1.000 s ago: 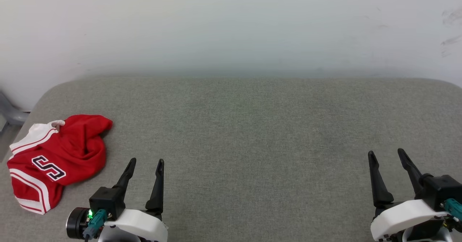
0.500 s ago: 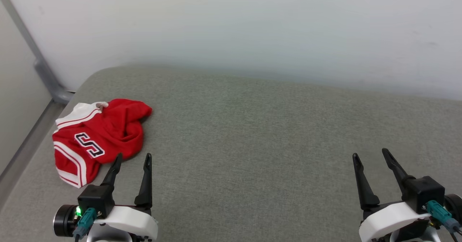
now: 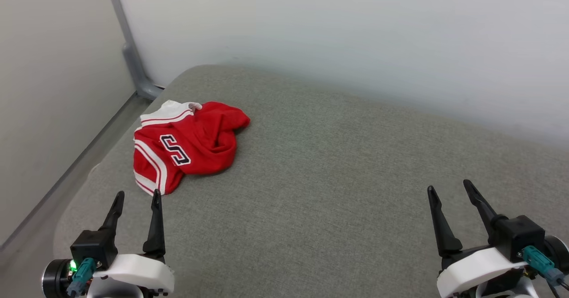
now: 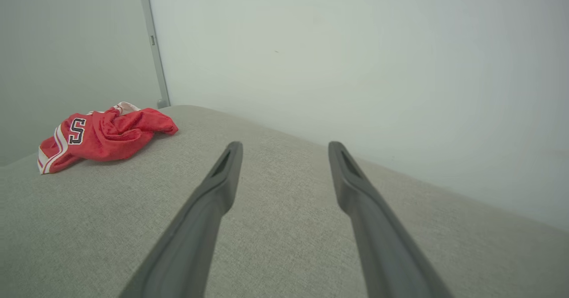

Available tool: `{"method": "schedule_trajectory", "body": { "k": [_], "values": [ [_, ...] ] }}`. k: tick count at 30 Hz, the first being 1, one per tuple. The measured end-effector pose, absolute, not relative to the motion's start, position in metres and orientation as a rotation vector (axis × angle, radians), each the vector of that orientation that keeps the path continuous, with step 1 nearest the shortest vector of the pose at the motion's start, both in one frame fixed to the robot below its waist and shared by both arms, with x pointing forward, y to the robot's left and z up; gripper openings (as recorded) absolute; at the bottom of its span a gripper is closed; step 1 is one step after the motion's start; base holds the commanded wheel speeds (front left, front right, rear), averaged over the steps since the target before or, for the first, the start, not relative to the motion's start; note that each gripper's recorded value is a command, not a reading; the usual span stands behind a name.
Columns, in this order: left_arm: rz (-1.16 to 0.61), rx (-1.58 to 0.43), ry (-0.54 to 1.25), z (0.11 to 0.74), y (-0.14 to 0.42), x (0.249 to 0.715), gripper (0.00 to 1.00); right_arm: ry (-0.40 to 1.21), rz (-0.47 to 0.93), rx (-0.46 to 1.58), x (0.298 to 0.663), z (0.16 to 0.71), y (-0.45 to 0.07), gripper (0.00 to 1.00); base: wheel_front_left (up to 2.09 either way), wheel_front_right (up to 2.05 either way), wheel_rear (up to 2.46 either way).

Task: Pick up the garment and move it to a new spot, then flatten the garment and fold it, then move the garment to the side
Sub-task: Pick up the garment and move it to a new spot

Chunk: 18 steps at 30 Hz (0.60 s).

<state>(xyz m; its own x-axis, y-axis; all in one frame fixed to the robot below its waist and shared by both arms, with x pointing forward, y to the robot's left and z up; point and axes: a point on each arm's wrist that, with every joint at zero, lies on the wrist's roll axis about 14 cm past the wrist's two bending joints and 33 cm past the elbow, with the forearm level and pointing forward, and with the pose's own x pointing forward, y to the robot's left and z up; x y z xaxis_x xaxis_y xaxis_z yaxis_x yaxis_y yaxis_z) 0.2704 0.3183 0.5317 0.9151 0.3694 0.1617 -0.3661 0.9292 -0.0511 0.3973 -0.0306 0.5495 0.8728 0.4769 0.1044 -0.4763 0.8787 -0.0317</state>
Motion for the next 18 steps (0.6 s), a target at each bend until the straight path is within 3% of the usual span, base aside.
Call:
{"method": "schedule_trajectory", "body": {
  "k": [10,18],
  "values": [
    [0.436,-0.018,-0.167,0.532,0.335,0.259,1.00,-0.106,0.544,0.021,0.403,0.547,-0.013,1.00,0.00,0.00,0.00],
    [0.403,-0.059,-0.169,0.540,0.343,0.308,1.00,-0.096,0.512,0.005,0.425,0.542,-0.020,1.00,0.00,0.00,0.00]
  ]
}}
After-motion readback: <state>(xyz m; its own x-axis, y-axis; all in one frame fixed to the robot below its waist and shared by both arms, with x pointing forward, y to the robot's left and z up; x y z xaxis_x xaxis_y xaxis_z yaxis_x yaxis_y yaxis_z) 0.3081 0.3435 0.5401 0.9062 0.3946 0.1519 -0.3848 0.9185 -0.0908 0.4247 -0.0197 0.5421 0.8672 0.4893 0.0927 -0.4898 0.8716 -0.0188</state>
